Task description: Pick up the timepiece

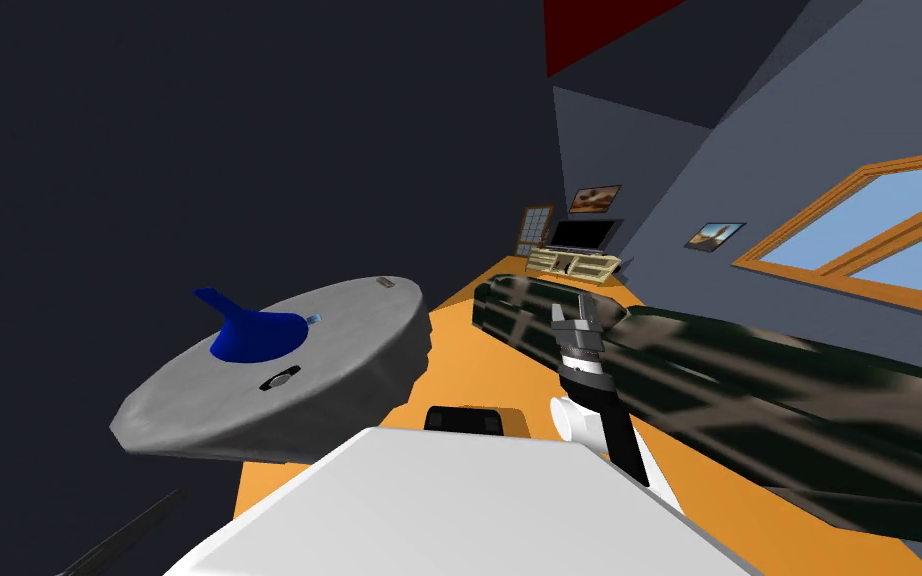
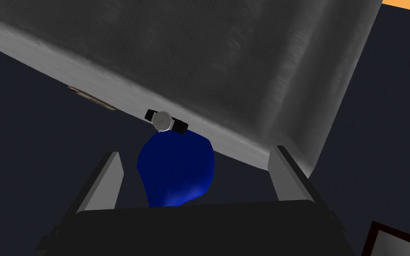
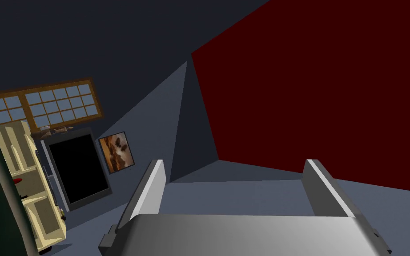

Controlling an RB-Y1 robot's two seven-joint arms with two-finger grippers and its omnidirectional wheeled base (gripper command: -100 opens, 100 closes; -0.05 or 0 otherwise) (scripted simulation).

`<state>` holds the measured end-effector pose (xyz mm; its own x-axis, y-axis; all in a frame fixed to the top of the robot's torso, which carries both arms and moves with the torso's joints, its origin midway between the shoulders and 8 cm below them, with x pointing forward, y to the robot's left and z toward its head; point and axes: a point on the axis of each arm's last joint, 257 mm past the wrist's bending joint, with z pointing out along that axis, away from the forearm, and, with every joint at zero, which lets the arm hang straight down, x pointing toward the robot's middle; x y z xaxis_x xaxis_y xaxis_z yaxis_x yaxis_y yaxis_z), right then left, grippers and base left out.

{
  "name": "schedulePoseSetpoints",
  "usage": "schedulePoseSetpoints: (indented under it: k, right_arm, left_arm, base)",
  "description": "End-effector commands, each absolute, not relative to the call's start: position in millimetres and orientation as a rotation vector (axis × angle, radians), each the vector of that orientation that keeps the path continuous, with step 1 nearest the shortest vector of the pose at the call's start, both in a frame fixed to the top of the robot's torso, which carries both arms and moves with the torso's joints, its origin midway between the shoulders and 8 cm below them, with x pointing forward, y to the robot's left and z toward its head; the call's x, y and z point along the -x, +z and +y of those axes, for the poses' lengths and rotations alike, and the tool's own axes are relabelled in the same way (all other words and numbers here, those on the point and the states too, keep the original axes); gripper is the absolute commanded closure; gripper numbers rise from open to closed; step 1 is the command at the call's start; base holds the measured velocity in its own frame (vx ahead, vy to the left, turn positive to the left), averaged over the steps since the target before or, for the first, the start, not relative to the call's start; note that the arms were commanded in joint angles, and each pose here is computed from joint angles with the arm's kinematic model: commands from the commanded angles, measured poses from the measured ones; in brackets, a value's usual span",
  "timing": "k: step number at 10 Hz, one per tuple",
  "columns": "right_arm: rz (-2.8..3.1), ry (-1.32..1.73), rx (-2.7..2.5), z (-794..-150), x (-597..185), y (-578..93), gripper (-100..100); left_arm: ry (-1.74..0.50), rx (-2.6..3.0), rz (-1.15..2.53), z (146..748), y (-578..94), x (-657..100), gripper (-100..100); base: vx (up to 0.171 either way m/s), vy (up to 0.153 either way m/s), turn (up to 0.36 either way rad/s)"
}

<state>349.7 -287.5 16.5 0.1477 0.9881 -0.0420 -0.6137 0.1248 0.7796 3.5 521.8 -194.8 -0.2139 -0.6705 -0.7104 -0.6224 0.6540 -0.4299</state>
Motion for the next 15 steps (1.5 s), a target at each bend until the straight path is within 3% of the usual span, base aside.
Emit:
schedulePoseSetpoints:
  k: [1,9,15]
  right_arm:
    - [0.664,1.301,-0.706,-287,-350,17,0]
    - [0.664,1.301,-0.706,-288,-350,16,0]
    - [0.664,1.3,-0.706,-288,-350,16,0]
  left_arm:
    - [-0.037,1.03,1.938,526,-194,4,-100]
    - [0.139,1.137,2.228,555,-203,68,-100]
    - [0.245,1.228,2.388,554,-201,123,-100]
  base:
    - [0.044,0.016,-0.195]
    - [0.051,0.057,-0.362]
    - [0.019,0.048,-0.182]
